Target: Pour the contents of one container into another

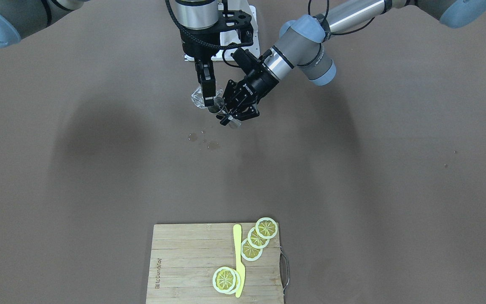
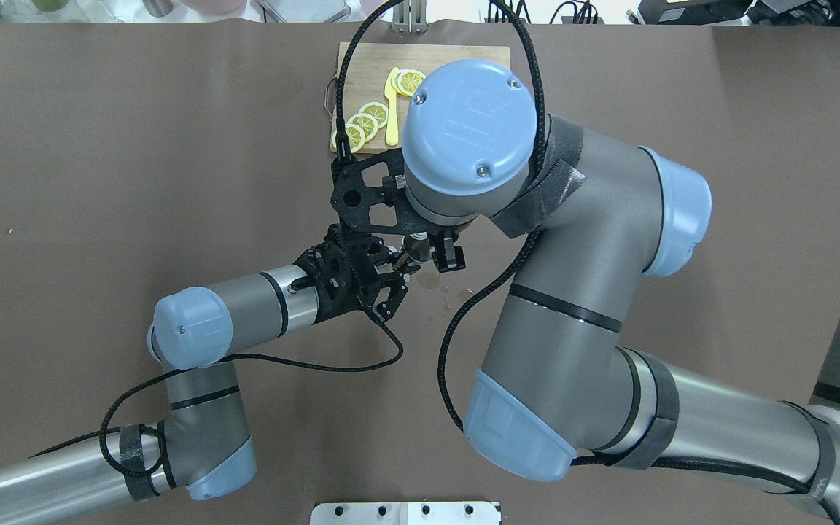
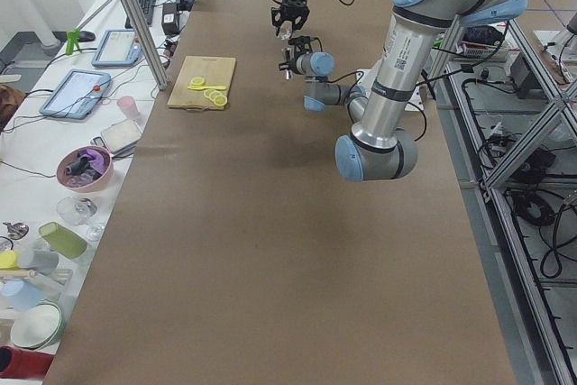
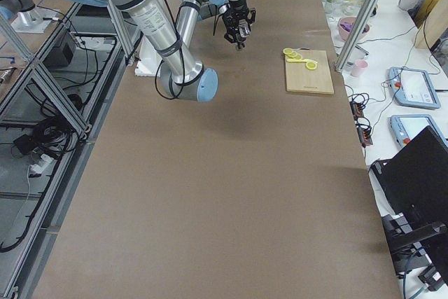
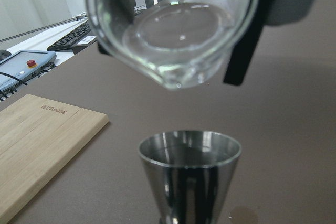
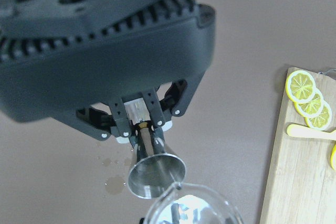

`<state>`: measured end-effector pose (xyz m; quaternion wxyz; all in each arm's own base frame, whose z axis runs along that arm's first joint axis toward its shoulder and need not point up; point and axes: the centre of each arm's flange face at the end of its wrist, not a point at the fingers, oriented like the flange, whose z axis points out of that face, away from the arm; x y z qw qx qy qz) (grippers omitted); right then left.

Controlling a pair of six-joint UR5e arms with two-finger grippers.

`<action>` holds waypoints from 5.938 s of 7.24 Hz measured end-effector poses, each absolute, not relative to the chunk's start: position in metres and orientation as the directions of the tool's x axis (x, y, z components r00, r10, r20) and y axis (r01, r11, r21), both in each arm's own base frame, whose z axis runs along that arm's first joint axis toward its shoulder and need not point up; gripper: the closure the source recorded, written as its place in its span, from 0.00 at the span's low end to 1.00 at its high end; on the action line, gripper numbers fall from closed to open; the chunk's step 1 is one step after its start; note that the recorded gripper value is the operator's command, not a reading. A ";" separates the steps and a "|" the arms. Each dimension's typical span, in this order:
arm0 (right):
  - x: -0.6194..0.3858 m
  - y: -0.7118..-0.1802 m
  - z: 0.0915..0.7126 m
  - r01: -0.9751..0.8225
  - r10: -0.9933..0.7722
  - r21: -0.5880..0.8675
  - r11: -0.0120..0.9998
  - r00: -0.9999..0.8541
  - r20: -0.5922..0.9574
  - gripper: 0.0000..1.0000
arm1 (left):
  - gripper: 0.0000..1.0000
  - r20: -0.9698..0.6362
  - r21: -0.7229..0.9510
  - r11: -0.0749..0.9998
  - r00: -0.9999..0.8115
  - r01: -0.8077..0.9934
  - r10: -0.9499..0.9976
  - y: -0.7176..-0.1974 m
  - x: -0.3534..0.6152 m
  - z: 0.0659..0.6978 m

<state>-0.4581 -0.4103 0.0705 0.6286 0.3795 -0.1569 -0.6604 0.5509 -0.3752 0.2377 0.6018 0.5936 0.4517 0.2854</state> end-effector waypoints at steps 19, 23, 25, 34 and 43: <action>-0.152 -0.569 0.458 0.240 -0.995 0.970 0.019 0.098 -0.005 1.00 | 1.00 -0.218 0.974 0.125 0.648 0.188 0.730 -0.478 0.398 0.359; -0.132 -0.567 0.536 0.200 -0.997 0.980 -0.002 0.081 -0.018 1.00 | 1.00 -0.325 0.933 0.140 0.614 0.330 0.720 -0.455 0.350 0.403; -0.128 -0.564 0.561 0.197 -0.996 0.980 -0.005 0.083 -0.022 1.00 | 1.00 -0.359 0.921 0.165 0.602 0.353 0.713 -0.463 0.341 0.395; -0.131 -0.530 0.572 0.152 -0.931 0.974 0.168 0.350 0.106 1.00 | 1.00 -0.465 0.878 0.157 0.732 0.452 0.497 -0.398 0.378 0.397; -0.223 -0.493 0.560 -0.061 -0.855 0.939 0.339 0.397 0.334 1.00 | 1.00 -0.636 0.770 0.286 0.654 0.570 0.409 -0.302 0.374 0.503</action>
